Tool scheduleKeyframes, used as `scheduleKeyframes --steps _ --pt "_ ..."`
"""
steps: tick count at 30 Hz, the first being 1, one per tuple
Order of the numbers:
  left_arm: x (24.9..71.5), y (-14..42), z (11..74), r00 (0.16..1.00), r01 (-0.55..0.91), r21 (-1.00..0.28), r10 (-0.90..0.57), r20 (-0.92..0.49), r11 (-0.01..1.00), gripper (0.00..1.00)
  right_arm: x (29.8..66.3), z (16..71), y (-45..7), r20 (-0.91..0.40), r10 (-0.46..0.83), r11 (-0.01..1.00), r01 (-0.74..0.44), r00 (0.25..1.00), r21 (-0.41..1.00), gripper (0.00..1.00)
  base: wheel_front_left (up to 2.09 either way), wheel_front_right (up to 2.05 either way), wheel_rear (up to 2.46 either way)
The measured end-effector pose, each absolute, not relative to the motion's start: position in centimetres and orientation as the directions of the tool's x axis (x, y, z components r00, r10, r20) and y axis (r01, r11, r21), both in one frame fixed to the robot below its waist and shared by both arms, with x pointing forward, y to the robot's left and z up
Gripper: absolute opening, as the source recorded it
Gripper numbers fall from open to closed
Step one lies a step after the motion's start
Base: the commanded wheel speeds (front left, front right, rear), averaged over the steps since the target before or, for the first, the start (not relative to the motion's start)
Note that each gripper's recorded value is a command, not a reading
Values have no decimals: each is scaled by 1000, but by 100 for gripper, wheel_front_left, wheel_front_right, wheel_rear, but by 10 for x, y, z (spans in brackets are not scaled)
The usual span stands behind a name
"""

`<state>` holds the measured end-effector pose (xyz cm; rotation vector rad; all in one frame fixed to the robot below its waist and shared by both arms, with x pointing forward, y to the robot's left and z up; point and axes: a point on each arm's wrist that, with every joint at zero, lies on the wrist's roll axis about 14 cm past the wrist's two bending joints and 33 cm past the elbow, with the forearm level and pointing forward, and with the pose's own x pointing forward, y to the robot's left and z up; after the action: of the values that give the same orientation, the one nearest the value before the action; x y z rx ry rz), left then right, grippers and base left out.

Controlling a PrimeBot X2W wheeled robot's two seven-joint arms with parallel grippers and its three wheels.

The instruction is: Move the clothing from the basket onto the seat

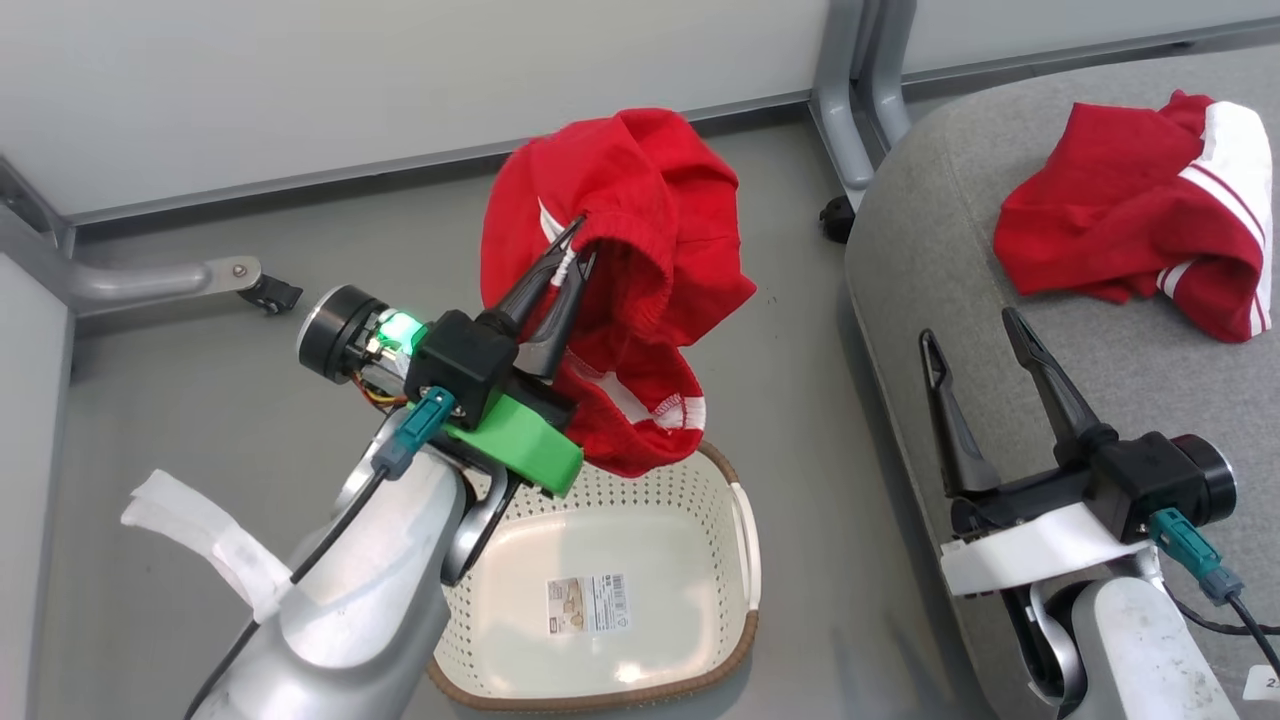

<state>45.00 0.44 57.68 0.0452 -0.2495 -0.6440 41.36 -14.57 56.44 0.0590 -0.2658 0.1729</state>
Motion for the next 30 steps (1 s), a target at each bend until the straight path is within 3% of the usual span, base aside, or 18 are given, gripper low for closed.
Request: scheduleKeyframes --steps 15,24,30 --pt "434 5 606 748 581 139 -594 297 802 0 399 589 -142 337 168 980 -193 926 42 100 0 0 0" --pt "434 6 603 754 577 138 -590 288 805 0 392 639 -88 474 310 931 -363 824 23 100 0 0 0" --pt "434 4 601 753 582 133 -593 287 803 0 388 646 -45 488 423 871 -490 763 12 100 0 0 0"
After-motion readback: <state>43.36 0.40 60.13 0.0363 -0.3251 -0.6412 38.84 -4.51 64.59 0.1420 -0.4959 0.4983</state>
